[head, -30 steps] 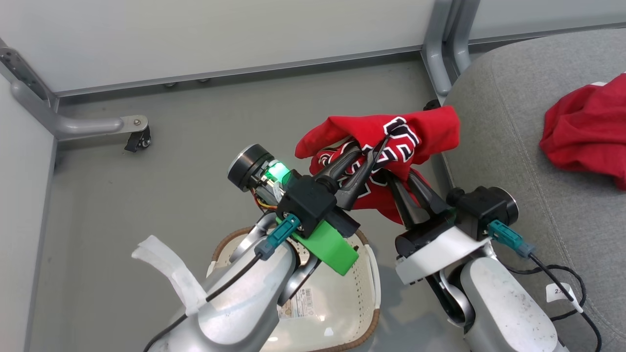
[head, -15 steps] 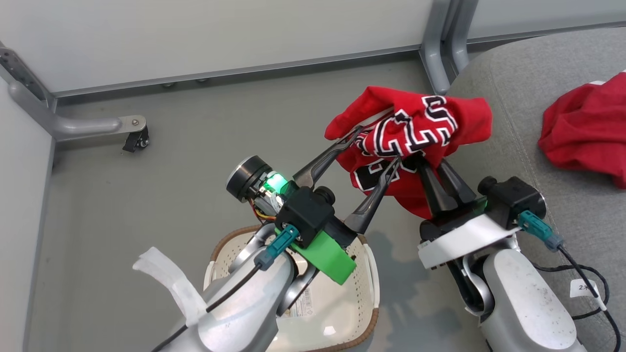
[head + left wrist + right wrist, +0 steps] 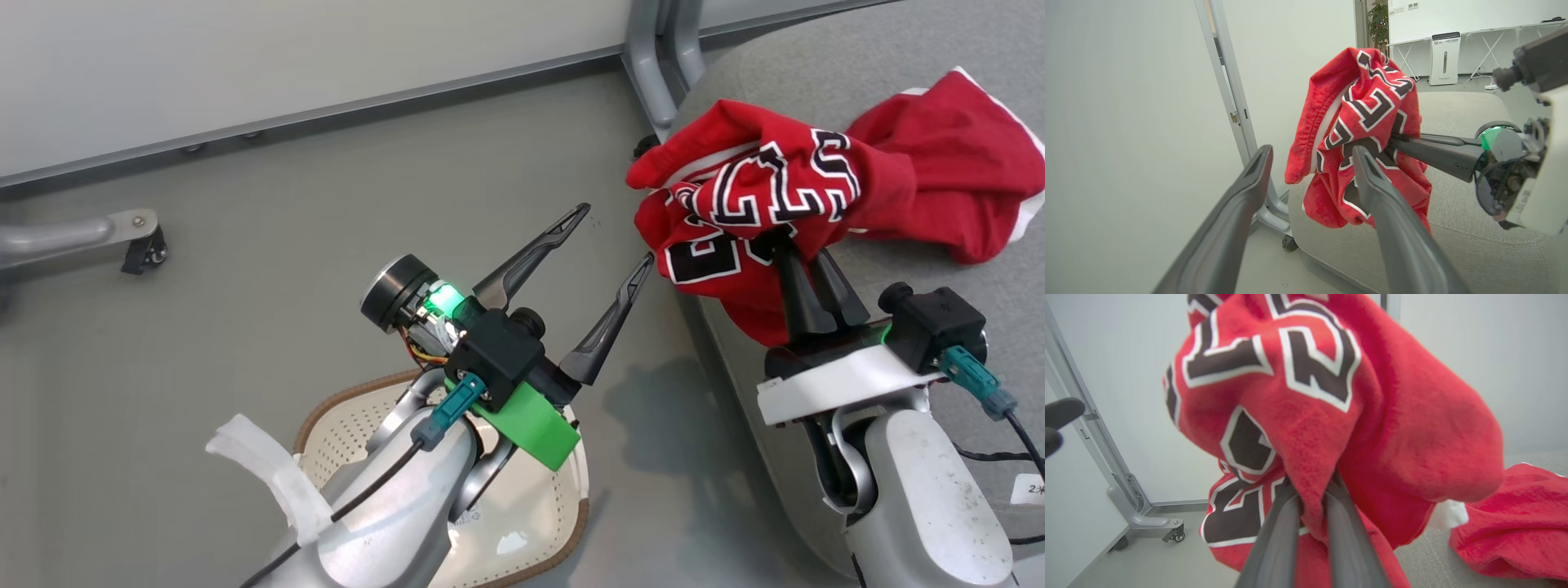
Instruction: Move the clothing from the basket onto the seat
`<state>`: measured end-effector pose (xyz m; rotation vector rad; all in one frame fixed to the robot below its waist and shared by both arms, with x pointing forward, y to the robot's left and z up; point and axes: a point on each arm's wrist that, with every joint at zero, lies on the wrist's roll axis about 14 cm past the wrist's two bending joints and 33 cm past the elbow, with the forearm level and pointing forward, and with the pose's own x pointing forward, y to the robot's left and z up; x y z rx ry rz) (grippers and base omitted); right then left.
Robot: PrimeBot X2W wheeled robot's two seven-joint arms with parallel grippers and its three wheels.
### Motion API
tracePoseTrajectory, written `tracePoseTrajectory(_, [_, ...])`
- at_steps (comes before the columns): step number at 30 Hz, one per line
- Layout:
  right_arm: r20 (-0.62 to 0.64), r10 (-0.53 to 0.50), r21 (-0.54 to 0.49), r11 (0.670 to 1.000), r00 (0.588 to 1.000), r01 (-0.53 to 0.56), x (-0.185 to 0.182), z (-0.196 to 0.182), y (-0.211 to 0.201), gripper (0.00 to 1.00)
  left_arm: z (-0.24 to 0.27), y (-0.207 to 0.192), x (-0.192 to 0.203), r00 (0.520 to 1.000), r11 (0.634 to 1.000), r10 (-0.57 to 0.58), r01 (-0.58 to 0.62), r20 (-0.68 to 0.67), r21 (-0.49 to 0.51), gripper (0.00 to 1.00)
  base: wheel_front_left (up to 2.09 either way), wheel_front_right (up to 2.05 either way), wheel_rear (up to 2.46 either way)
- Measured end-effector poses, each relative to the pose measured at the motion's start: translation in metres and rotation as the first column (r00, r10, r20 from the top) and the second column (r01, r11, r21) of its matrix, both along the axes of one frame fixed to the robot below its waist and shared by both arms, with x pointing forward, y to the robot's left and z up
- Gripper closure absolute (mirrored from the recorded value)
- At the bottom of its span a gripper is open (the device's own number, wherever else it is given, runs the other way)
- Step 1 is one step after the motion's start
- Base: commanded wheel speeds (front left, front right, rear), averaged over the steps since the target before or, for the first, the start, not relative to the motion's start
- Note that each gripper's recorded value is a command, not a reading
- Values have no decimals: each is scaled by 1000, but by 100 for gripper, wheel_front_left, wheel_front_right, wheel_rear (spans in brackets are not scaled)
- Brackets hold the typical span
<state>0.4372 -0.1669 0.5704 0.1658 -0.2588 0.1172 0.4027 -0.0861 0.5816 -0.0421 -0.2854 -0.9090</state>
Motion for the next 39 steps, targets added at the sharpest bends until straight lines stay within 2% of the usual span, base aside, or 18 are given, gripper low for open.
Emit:
tracePoseTrajectory(9, [-54,-186,-12,983,981,186,-29,-18,-64,100,-12,-32,-4,995,995,-102,102,-20,-1,0,0,0,0])
tracePoseTrajectory(19, [-114,-360,-24,933,926,360,-72,-35,-120,100,-25,-68,-15,974,975,-220,220,-50,-9,0,0,0,0])
tracePoseTrajectory(24, [-127,-388,-28,921,913,388,-77,-39,-129,100,-31,-73,-16,969,971,-239,239,-64,-14,0,0,0,0])
tracePoseTrajectory(29, [-105,-397,-35,918,912,396,-70,-33,-134,100,-36,-73,-13,968,971,-240,239,-77,-16,0,0,0,0])
tracePoseTrajectory(39, [92,-378,-93,918,921,385,-12,31,-147,100,-52,-73,4,967,971,-238,237,-92,-15,0,0,0,0])
